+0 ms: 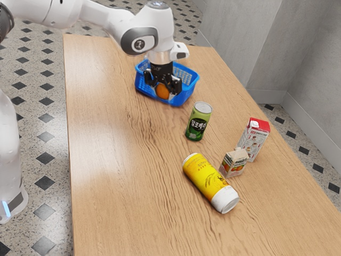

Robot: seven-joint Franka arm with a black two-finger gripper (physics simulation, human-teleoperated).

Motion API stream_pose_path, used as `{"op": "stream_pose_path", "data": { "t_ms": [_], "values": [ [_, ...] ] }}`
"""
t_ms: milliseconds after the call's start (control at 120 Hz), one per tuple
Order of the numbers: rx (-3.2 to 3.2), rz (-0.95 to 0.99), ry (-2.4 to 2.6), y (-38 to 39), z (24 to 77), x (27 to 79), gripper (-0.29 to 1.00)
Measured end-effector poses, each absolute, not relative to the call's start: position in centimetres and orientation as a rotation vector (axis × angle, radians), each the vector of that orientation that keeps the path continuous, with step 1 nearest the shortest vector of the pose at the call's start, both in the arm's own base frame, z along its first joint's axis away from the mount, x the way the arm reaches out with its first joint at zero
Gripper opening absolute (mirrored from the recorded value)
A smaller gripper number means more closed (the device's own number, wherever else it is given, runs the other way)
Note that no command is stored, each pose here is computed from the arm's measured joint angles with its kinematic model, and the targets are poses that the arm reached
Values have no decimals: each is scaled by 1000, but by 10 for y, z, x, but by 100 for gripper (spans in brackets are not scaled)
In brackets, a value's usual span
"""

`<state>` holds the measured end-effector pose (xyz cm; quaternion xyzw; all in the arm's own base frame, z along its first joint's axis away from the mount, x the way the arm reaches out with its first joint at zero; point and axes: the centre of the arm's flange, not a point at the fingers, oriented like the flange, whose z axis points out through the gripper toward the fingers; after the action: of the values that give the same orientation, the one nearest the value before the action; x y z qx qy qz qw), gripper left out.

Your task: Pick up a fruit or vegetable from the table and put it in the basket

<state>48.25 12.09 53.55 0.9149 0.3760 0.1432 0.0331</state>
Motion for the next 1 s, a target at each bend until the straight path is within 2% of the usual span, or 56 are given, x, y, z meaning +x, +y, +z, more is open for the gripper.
{"op": "stream_pose_path", "data": {
  "t_ms": [267, 583, 725, 917, 967, 1000],
  "values": [
    [2822, 611, 1281, 217, 583, 511, 34],
    [2878, 664, 1298, 274, 588, 526, 33],
    [2897, 666, 1288, 286, 588, 521, 56],
    [2917, 736, 1286, 296, 613, 503, 67],
    [2813, 760, 1330, 270, 628, 504, 68],
    [2751, 739, 1334, 216, 639, 520, 69]
  ]
}}
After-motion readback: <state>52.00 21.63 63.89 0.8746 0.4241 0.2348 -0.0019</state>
